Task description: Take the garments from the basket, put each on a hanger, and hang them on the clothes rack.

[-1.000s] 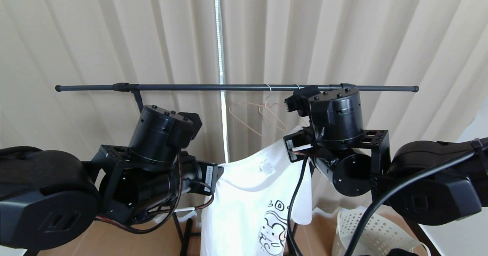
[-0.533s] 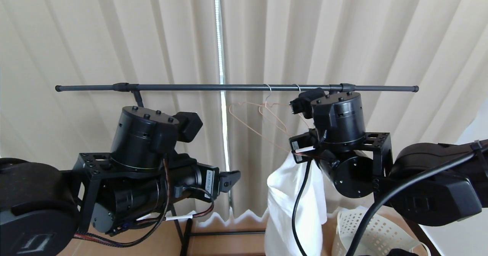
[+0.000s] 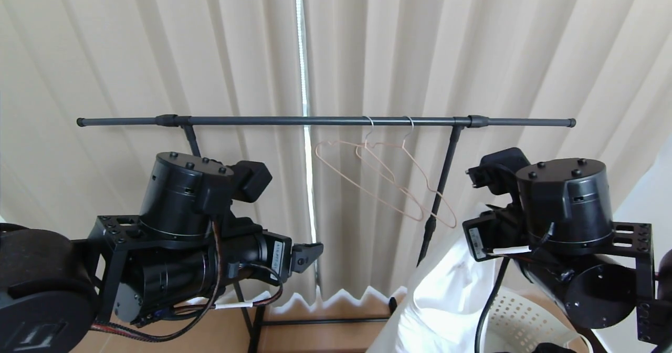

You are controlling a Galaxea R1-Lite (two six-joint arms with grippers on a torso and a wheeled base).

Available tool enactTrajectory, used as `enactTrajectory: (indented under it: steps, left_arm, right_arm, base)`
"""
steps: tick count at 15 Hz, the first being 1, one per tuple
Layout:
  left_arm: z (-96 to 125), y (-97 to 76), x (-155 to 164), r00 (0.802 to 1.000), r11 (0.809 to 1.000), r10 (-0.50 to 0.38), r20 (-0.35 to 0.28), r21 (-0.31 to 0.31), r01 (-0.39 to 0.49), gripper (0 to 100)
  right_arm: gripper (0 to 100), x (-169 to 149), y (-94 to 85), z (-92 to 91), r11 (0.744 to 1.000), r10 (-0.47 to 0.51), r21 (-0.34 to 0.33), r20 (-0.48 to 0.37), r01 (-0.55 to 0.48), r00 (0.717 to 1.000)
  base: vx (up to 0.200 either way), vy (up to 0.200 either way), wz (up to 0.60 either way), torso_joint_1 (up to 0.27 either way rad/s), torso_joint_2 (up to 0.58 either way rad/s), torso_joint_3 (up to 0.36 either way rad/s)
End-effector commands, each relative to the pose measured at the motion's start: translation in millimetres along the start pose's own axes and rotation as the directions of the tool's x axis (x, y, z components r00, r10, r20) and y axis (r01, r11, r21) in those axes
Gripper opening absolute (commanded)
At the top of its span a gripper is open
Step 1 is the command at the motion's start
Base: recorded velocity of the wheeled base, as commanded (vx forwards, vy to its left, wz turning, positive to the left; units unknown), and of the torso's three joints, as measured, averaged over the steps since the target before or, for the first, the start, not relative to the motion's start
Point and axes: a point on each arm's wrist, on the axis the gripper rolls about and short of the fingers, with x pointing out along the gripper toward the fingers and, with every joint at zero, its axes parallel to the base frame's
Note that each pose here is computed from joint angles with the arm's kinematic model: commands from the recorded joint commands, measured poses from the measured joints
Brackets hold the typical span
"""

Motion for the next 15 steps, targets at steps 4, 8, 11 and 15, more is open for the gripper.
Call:
enactTrajectory:
  steps: [4, 8, 11, 15]
  left_arm:
    - [-3.1, 0.8, 6.9, 1.0, 1.0, 0.011, -0.022, -0.001, -0.011, 100]
    - [-3.4, 0.8, 7.7, 1.0, 1.0, 0.013, -0.023, -0.001, -0.013, 100]
    - [-2.5, 1.1, 8.3, 1.0, 1.0, 0.016, -0.011, -0.003, -0.016, 100]
    - [-3.8, 1.4, 10.9, 0.999, 1.0, 0.027, -0.018, -0.002, -0.027, 100]
  right_arm:
    - [0, 19.0, -21.9, -6.8, 0.995, -0.099, -0.02, -0.055, 0.098, 0.994]
    - [0, 17.7, -25.2, -6.1, 0.993, -0.113, -0.019, -0.051, 0.113, 0.992]
    - [0, 18.3, -24.8, -7.0, 0.993, -0.12, -0.025, -0.054, 0.118, 0.991]
    - [0, 19.0, -24.3, -7.4, 0.993, -0.12, -0.025, -0.056, 0.118, 0.991]
  base:
    - [0.0, 0.0, 0.0, 0.0, 0.0, 0.0]
    - [0.15, 0.0, 0.0, -0.001, 0.0, 0.001]
    - [0.2, 0.0, 0.0, 0.002, 0.0, 0.006]
    - [0.0, -0.2, 0.0, 0.008, 0.0, -0.001]
